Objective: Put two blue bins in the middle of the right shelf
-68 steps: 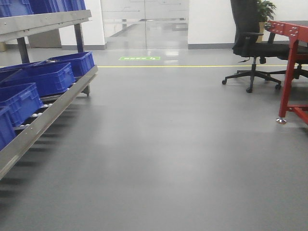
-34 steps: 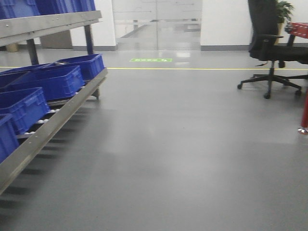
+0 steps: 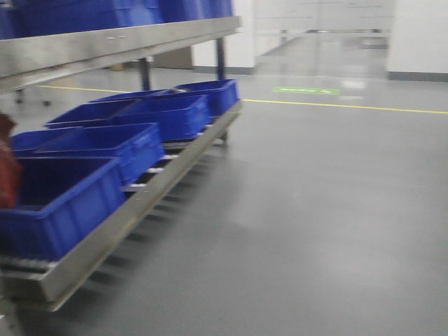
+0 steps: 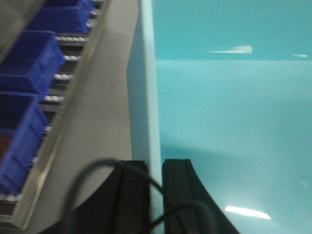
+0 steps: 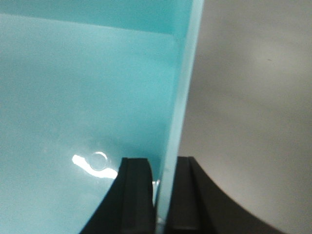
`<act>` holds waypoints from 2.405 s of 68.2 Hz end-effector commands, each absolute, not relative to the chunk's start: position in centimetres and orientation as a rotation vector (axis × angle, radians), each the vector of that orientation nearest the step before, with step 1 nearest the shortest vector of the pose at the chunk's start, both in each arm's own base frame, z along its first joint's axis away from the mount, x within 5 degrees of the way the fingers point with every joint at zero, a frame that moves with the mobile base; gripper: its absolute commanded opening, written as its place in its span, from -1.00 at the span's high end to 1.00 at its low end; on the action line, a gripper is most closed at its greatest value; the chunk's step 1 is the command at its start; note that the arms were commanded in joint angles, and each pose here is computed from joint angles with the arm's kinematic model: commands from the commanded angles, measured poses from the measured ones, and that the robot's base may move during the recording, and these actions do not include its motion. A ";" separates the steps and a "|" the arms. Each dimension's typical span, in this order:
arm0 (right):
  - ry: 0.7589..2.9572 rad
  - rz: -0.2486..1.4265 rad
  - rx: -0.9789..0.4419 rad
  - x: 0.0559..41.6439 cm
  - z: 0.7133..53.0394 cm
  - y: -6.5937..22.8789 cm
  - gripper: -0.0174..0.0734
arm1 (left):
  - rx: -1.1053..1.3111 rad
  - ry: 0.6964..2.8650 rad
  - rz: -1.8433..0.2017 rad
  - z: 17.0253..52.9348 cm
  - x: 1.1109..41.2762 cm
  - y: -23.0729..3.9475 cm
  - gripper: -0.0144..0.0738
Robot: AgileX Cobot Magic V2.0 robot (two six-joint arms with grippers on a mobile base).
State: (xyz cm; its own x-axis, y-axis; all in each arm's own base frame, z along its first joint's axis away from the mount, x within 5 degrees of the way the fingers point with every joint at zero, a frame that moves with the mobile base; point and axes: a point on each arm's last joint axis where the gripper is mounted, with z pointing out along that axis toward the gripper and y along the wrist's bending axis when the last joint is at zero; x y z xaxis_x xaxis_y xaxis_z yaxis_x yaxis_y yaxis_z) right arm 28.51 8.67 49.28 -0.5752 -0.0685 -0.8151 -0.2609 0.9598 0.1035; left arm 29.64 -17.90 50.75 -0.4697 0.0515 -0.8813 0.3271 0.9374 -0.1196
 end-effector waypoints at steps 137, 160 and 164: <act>2.134 0.267 -0.239 28.6 49.8 8.7 0.95 | 0.270 1.808 -0.451 53.5 29.2 -18.4 0.92; 2.134 0.267 -0.239 28.6 49.8 8.7 0.95 | 0.270 1.808 -0.451 53.5 29.2 -18.4 0.92; 2.134 0.267 -0.239 28.6 49.8 8.7 0.95 | 0.270 1.808 -0.451 53.5 29.2 -18.4 0.92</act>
